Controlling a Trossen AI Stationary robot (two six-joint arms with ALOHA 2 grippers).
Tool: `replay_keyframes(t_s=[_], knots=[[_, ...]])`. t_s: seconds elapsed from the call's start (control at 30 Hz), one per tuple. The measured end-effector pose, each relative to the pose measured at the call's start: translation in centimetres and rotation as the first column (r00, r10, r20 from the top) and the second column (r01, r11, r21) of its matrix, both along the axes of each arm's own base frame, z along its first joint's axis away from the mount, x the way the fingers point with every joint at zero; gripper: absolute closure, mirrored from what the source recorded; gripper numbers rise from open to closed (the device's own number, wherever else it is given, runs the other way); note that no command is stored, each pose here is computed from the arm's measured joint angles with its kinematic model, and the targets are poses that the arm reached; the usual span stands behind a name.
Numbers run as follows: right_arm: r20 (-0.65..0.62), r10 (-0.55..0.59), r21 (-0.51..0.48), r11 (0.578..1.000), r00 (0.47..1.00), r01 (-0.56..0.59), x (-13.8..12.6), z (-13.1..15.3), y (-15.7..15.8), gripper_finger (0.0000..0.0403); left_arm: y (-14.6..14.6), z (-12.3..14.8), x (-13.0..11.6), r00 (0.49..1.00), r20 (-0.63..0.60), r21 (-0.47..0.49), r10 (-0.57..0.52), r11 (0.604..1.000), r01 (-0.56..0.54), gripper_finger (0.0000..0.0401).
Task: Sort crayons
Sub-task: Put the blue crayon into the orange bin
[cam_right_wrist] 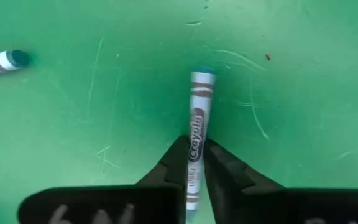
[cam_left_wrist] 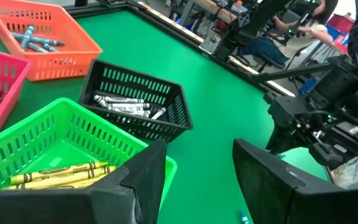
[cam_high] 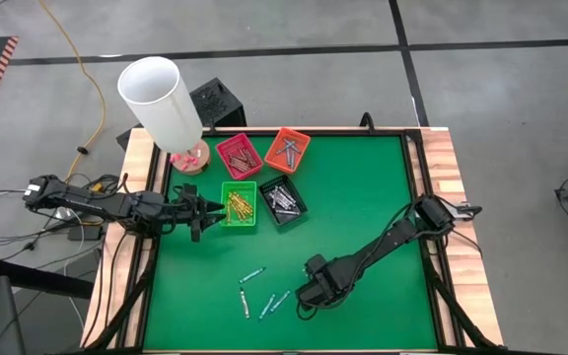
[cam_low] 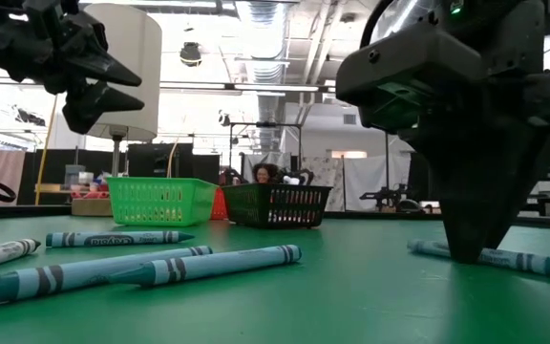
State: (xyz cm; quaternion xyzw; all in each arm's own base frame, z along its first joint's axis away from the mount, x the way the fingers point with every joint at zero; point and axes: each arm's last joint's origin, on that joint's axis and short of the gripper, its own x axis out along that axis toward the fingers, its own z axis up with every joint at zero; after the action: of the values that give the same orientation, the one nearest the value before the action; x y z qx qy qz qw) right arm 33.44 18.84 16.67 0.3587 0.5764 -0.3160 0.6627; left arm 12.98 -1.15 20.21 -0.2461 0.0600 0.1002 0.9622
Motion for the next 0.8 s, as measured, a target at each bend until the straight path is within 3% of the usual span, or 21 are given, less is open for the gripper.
replay_keyframes(t_s=[0.3, 0.6, 0.8], knots=[[0.021, 0.070, -0.024, 0.997, 0.997, -0.069, 0.6, 0.1, -0.7, 0.0397, 0.0, 0.0, 0.0, 1.000, -0.002, -0.013, 0.004, 1.000, -0.004, 0.0226], [0.039, 0.144, -0.084, 0.987, 0.989, -0.140, 2.1, 2.0, -2.1, 0.0400, 0.0, -0.2, 0.0, 1.000, -0.014, -0.023, 0.007, 1.000, -0.007, 0.0226], [0.034, 0.263, -0.114, 0.960, 0.964, -0.257, 3.4, 4.6, -3.7, 0.0401, 0.0, -0.2, 0.0, 1.000, -0.015, -0.038, 0.013, 0.999, -0.014, 0.0226]])
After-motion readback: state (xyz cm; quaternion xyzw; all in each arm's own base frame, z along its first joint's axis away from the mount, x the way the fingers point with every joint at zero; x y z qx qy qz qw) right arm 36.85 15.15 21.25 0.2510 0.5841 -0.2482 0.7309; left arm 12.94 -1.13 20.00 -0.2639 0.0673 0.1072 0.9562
